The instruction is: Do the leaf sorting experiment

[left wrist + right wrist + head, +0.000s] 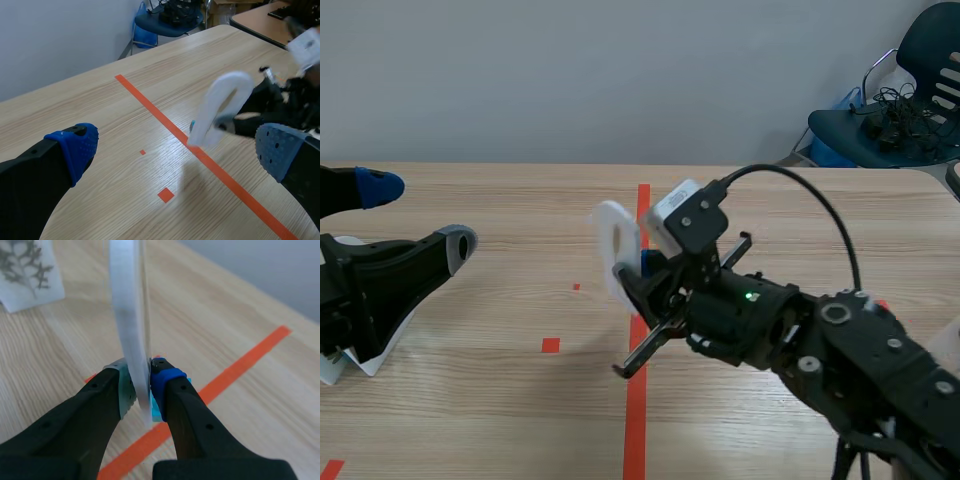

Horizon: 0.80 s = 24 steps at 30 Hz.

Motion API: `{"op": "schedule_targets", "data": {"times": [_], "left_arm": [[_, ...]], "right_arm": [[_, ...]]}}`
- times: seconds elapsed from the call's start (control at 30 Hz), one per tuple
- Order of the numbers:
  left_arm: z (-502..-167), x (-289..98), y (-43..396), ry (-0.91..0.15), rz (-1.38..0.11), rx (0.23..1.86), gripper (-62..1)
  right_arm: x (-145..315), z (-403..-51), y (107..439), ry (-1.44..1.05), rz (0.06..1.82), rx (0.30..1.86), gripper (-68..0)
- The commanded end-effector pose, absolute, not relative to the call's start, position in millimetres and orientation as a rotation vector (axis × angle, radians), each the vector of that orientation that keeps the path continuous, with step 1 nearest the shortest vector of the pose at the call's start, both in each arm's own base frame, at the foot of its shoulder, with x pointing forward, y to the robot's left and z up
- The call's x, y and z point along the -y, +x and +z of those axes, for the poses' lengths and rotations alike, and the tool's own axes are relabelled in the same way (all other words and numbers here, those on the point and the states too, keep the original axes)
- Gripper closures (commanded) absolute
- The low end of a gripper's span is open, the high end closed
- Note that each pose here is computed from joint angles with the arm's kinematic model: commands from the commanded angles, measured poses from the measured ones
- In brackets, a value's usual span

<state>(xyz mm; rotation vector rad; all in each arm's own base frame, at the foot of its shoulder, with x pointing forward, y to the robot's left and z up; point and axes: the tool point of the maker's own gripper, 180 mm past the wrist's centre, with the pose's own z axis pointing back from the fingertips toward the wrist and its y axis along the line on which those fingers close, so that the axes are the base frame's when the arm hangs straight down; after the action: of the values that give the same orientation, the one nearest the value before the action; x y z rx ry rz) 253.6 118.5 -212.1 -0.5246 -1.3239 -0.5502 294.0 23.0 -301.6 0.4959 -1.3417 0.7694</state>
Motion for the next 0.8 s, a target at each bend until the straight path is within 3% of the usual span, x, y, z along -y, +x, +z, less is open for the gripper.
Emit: {"op": "schedule_targets", "data": {"times": [0.0,0.2,0.43,0.63,0.77], "left_arm": [[-199,-113,254,-0.547,-0.557,1.365,-62.3],[-197,-113,254,-0.552,-0.554,1.379,-62.3],[-196,-113,254,-0.553,-0.554,1.379,-62.3],[-196,-113,254,-0.553,-0.553,1.38,-62.3],[-196,-113,254,-0.553,-0.553,1.38,-62.3]], "right_arm": [[-7,-283,292,0.459,0.76,1.383,-5.0],[45,-255,270,0.38,0.605,1.395,-5.0],[128,-262,249,0.268,0.354,1.346,-5.0],[191,-260,258,0.116,0.258,1.36,-5.0],[211,-283,269,0.101,0.183,1.331,-5.0]]}}
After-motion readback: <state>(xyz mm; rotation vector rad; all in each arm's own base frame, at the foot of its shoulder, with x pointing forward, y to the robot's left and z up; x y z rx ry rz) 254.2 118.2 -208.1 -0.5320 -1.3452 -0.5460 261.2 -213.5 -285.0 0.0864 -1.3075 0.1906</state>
